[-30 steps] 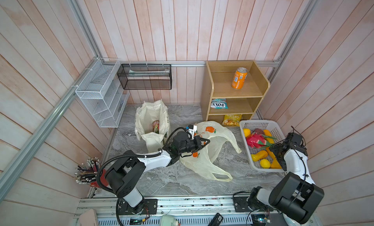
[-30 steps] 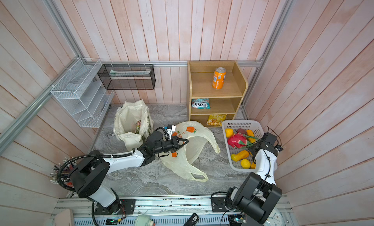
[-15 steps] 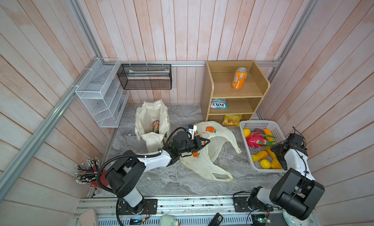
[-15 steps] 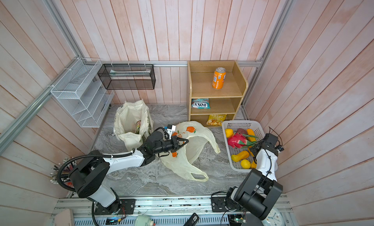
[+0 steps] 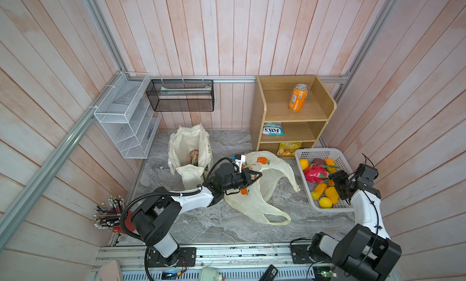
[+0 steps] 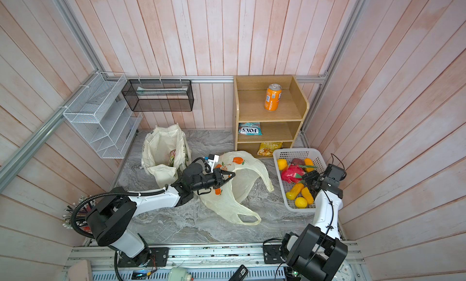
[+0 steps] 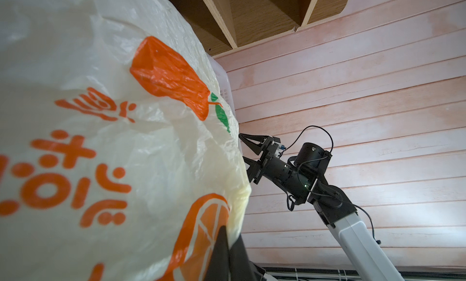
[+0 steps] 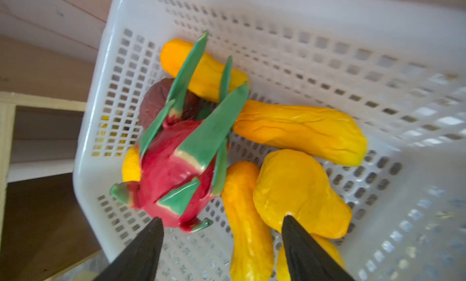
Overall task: Place the mixed food into the grocery bags and tie them
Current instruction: 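Lower the right gripper toward the yellow mango beside the dragon fruit, then close the right gripper on the yellow fruit in the basket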
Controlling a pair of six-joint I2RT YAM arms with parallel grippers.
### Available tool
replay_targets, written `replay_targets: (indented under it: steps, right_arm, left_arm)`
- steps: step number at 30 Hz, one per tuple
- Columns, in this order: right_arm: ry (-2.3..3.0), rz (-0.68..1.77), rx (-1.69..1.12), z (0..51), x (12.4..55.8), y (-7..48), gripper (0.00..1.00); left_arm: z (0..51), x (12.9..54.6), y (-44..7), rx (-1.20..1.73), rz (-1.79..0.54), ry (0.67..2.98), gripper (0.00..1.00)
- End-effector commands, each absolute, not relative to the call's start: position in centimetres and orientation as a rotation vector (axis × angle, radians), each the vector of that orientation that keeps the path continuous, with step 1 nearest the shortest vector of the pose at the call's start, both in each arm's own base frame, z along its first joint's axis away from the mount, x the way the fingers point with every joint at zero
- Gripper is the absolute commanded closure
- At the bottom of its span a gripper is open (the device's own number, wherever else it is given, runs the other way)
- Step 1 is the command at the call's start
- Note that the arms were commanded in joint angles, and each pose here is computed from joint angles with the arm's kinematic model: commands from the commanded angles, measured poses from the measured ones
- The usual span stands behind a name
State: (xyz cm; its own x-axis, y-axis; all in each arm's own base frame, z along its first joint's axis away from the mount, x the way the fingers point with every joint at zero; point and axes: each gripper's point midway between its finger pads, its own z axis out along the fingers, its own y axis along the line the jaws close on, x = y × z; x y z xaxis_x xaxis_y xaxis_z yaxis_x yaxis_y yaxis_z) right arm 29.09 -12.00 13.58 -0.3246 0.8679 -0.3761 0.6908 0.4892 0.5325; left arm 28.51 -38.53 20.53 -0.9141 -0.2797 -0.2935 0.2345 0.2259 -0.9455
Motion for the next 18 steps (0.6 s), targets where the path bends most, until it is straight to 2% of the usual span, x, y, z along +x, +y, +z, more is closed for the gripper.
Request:
replay_targets:
  steps: [1, 7, 13, 18]
  right_arm:
    - [2.118, 0.421, 1.189, 16.0, 30.6, -10.6, 0.25]
    - [2.116, 0.157, 1.217, 17.2, 28.4, -13.0, 0.2]
    - [2.207, -0.052, 1.248, 13.5, 25.8, -14.5, 0.14]
    - [2.27, -0.098, 1.273, 10.6, 24.7, -14.5, 0.12]
  left_arm:
    - [22.3, 28.9, -39.0, -0.006, -1.776, 2.045, 1.0]
    - [22.5, 28.8, -39.1, 0.002, -1.785, 2.037, 1.0]
    - [22.7, 28.8, -39.2, 0.007, -1.789, 2.034, 1.0]
    - [23.0, 28.7, -39.2, 0.014, -1.792, 2.03, 1.0]
